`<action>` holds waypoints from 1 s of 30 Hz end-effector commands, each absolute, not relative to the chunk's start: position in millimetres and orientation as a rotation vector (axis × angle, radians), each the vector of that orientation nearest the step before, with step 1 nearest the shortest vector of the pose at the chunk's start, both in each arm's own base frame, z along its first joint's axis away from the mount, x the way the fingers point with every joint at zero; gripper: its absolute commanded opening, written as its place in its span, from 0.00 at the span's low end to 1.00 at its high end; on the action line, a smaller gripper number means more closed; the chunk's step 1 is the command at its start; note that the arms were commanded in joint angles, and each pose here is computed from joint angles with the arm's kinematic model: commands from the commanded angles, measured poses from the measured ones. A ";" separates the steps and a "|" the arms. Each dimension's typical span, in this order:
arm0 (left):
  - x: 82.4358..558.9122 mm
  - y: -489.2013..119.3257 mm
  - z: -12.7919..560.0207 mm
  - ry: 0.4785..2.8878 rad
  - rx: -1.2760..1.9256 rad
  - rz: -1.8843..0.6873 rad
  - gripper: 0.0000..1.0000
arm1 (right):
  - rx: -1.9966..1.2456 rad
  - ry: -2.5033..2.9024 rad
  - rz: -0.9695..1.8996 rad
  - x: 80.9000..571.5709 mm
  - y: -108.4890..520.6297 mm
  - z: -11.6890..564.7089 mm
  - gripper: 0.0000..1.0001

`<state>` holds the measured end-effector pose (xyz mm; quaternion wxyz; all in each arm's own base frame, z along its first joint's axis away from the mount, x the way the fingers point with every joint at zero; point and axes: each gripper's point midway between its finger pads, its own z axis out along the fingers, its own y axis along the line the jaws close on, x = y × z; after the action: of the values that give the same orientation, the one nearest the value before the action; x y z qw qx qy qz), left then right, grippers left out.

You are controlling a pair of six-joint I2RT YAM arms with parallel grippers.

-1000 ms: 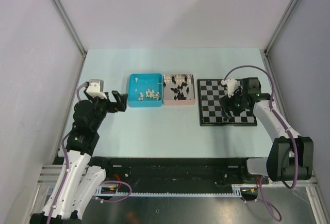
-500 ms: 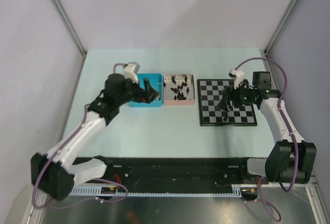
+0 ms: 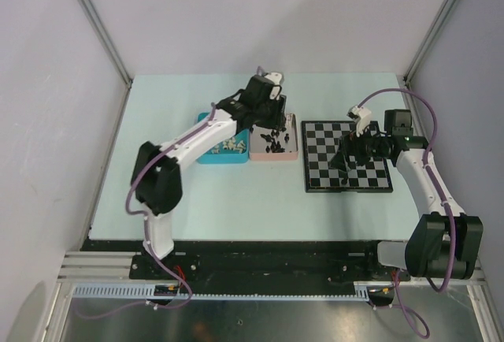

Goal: Set up the chess pieces on the board

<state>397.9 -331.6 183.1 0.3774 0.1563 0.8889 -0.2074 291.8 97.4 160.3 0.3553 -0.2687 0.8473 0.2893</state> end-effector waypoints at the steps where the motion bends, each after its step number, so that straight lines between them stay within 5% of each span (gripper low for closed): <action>1: 414.6 -341.1 171.1 2.310 0.428 -0.384 0.51 | -0.689 2.172 0.688 299.2 93.2 170.1 0.94; 30: 458.1 -387.6 76.6 2.410 0.507 -0.306 0.37 | -0.704 2.175 0.679 295.5 94.3 170.9 0.94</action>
<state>447.2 -376.8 61.0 0.3006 0.1874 0.9288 -0.1085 292.0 93.8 156.6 0.3498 -0.2642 0.8562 0.2737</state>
